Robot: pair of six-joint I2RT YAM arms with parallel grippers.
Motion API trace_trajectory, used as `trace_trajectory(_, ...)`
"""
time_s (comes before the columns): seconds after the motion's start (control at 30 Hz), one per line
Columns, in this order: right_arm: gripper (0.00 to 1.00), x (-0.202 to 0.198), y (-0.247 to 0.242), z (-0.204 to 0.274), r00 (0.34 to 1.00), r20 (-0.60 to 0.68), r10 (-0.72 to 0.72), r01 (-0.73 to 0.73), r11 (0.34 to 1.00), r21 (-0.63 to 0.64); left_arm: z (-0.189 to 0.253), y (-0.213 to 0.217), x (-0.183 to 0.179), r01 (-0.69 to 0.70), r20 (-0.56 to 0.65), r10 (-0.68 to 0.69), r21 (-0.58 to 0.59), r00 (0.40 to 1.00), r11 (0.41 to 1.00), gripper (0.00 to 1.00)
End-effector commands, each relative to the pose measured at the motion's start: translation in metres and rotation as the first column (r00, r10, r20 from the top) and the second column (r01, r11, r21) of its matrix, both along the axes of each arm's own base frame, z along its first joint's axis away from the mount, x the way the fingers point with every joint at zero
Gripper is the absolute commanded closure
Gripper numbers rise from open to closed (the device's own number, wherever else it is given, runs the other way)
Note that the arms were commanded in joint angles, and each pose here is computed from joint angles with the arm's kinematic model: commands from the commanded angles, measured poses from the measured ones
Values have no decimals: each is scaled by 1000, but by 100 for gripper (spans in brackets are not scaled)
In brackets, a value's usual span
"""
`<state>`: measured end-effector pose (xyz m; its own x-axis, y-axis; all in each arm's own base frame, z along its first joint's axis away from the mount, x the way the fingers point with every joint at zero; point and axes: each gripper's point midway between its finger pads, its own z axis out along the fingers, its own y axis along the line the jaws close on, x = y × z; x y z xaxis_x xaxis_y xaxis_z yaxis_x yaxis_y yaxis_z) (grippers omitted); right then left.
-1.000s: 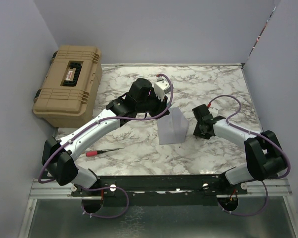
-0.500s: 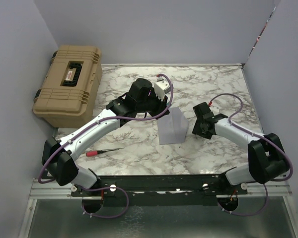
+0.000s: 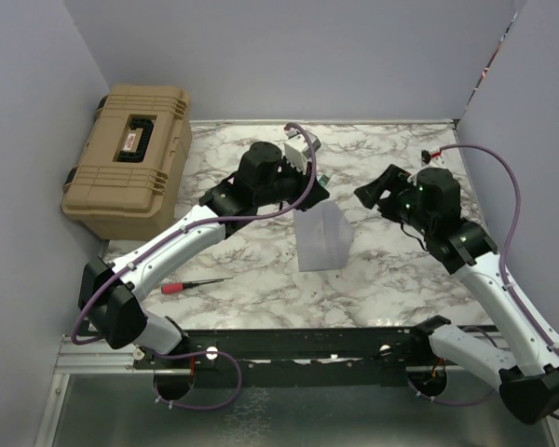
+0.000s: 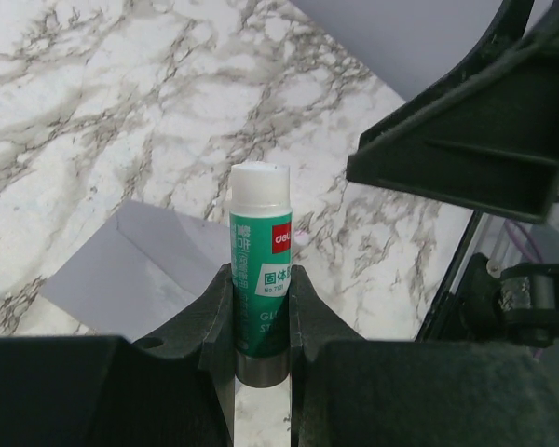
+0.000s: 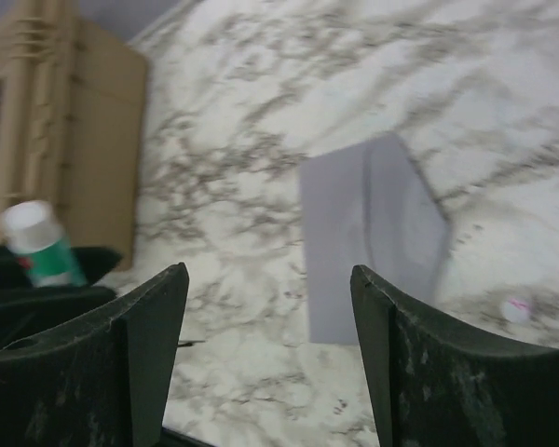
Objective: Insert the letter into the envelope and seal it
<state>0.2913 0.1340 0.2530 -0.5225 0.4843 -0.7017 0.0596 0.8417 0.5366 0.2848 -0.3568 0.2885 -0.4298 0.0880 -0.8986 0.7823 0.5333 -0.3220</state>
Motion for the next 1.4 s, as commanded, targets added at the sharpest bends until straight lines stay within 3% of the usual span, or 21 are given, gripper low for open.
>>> trace_trajectory(0.0, 25, -15, 68, 99, 900, 320, 295, -376, 898, 229, 42, -9, 1, -6, 31, 11, -162, 999, 987, 100)
trace_trajectory(0.1, 25, -17, 74, 132, 872, 400, 283, -413, 863, 290, 52, -12, -4, 11, 30, -5, -208, 1000, 978, 100)
trace_trajectory(0.33, 24, -8, 89, 149, 834, 426, 350, -482, 838, 256, 71, -17, -21, 95, 40, -87, -302, 995, 949, 100)
trace_trajectory(0.63, 41, -7, 101, 144, 817, 403, 413, -533, 806, 256, 85, -14, -31, 120, 47, -110, -352, 993, 928, 100)
trace_trajectory(1.0, 85, -5, 102, 145, 809, 412, 419, -540, 807, 240, 93, -15, -32, 136, 23, -138, -364, 990, 921, 99)
trace_trajectory(1.13, 89, -10, 105, 145, 770, 425, 475, -586, 790, 179, 93, 1, -12, 47, -73, -82, -388, 994, 920, 57)
trace_trajectory(1.17, 89, -12, 106, 145, 757, 426, 495, -602, 782, 162, 92, 6, -6, 28, -109, -78, -400, 991, 916, 50)
trace_trajectory(1.37, 89, -21, 118, 144, 679, 426, 598, -696, 709, 114, 74, 13, 3, 73, -229, -179, -406, 957, 911, 45)
